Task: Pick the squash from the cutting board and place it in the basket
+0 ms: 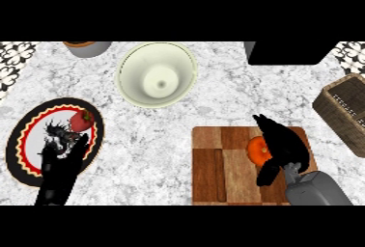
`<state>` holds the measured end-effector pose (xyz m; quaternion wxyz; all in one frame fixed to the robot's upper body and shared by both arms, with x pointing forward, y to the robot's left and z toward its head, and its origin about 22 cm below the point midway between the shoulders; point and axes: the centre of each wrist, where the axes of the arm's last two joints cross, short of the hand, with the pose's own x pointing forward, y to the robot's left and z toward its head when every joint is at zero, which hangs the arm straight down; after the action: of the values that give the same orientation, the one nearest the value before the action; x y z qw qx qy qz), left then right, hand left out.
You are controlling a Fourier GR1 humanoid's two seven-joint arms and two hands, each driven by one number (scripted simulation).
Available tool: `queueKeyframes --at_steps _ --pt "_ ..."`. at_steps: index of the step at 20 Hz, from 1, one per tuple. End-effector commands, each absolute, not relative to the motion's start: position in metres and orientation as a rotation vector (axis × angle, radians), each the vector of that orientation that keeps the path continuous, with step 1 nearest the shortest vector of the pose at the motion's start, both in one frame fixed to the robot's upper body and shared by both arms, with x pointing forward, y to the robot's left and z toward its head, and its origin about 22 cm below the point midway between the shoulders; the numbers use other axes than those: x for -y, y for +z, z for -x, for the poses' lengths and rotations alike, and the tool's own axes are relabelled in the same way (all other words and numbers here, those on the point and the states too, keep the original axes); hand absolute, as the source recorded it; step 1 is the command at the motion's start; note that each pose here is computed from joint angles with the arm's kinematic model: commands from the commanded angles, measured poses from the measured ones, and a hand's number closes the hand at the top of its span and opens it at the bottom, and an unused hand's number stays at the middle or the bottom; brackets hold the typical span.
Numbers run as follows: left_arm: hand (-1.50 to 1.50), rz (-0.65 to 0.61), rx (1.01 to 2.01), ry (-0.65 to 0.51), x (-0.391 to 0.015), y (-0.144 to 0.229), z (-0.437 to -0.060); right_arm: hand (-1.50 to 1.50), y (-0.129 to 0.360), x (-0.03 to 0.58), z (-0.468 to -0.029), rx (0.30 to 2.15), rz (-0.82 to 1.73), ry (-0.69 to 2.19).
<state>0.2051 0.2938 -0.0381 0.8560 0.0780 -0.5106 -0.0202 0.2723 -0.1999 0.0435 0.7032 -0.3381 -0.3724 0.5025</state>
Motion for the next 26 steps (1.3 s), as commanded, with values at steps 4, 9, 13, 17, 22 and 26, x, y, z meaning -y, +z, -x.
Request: queueKeyframes --at_steps 4,9,13,17,22,26 --pt "0.0 -0.145 1.009 -0.024 -0.302 -0.048 -0.2 -1.5 0.037 0.208 -0.273 0.83 0.752 1.119" --pt "0.0 -0.162 1.022 -0.027 -0.289 -0.046 -0.191 1.5 0.028 0.209 -0.282 0.867 0.816 1.235" --pt "0.0 -0.159 1.01 -0.024 -0.301 -0.052 -0.185 1.5 0.014 0.213 -0.277 0.861 0.873 1.276" --pt "0.0 -0.148 0.998 -0.032 -0.286 -0.062 -0.193 1.5 0.016 0.219 -0.283 0.884 0.871 1.29" --pt "0.0 -0.156 1.002 -0.007 -0.306 -0.051 -0.2 1.5 0.028 0.217 -0.23 1.029 0.797 1.455" --pt "0.0 -0.204 0.983 0.019 -0.314 -0.055 -0.182 1.5 0.045 0.214 -0.179 1.24 0.58 1.759"
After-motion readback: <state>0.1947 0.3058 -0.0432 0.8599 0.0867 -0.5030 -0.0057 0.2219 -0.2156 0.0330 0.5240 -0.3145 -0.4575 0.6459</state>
